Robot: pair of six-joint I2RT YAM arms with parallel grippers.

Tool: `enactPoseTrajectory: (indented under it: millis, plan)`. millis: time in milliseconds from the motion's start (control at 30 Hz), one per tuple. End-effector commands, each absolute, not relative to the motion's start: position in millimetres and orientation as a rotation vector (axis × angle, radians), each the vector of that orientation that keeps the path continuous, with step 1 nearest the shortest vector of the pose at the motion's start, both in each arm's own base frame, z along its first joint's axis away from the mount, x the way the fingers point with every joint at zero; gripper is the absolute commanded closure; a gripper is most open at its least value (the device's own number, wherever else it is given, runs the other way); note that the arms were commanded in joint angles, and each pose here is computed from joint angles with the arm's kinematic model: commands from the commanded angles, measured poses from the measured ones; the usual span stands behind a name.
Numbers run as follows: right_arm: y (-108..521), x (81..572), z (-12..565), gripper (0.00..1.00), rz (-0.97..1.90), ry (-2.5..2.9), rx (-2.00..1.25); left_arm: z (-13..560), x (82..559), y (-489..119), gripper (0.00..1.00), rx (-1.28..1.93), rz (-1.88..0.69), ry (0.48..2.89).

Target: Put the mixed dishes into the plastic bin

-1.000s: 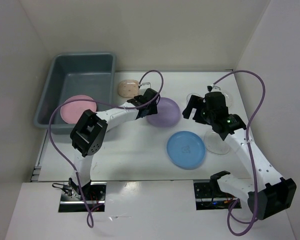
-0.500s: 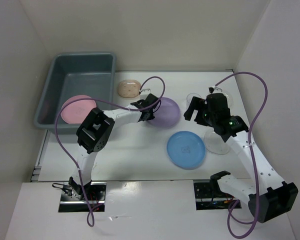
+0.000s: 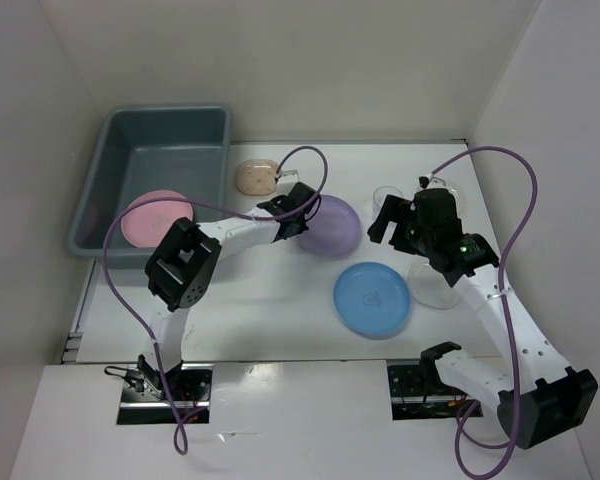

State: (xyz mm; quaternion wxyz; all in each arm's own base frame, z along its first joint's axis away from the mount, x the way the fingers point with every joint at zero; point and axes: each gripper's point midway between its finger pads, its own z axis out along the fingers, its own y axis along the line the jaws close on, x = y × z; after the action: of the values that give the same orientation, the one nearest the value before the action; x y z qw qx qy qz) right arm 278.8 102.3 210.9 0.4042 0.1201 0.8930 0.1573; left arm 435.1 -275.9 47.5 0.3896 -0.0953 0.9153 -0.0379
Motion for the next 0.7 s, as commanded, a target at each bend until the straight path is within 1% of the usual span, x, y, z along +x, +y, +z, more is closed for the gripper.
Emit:
enactPoseTrajectory:
  millis: [0,33,100,133,167,200,233,267,367,433,467,567,633,667]
  plan:
    - [101.9,275.0,215.5,0.02,0.423,2.235,0.309,126.4,448.6,-255.5,1.0,-0.259,-0.043,2.18]
    - [101.5,273.8,211.0,0.02,0.419,2.245,0.31,140.2,449.4,-253.9,1.0,-0.27,-0.048,2.159]
    - [104.0,275.1,213.1,0.02,0.438,2.237,0.315,183.8,461.1,-231.2,1.0,-0.333,-0.074,2.089]
    - [104.1,275.6,210.9,0.02,0.438,2.237,0.315,194.6,462.0,-222.4,1.0,-0.352,-0.086,2.077]
    - [105.9,274.9,210.9,0.02,0.449,2.24,0.309,228.5,463.5,-213.1,1.0,-0.386,-0.137,2.015]
    - [106.7,277.5,210.3,0.02,0.45,2.238,0.309,243.0,469.1,-191.1,1.0,-0.421,-0.132,1.985]
    - [106.4,276.5,206.5,0.02,0.447,2.247,0.31,264.2,472.8,-181.8,1.0,-0.448,-0.162,1.939]
    - [108.1,275.8,206.6,0.02,0.458,2.25,0.305,292.5,469.9,-170.0,1.0,-0.471,-0.203,1.888]
    - [109.4,279.7,207.2,0.02,0.462,2.241,0.303,342.4,471.5,-121.5,1.0,-0.551,-0.217,1.775]
    - [112.0,281.8,205.1,0.02,0.471,2.249,0.298,362.6,470.9,-85.2,1.0,-0.606,-0.182,1.721]
    - [112.0,281.6,197.9,0.02,0.463,2.269,0.301,375.5,465.5,-75.7,1.0,-0.617,-0.194,1.692]
    - [114.2,283.5,196.5,0.02,0.472,2.274,0.296,383.2,465.4,-55.2,1.0,-0.617,-0.213,1.683]
    - [114.2,284.4,192.8,0.02,0.463,2.286,0.287,374.5,467.6,-75.9,1.0,-0.546,-0.304,1.745]
    - [114.4,285.1,190.2,0.02,0.459,2.295,0.289,354.0,471.6,-85.4,0.77,-0.528,-0.334,1.801]
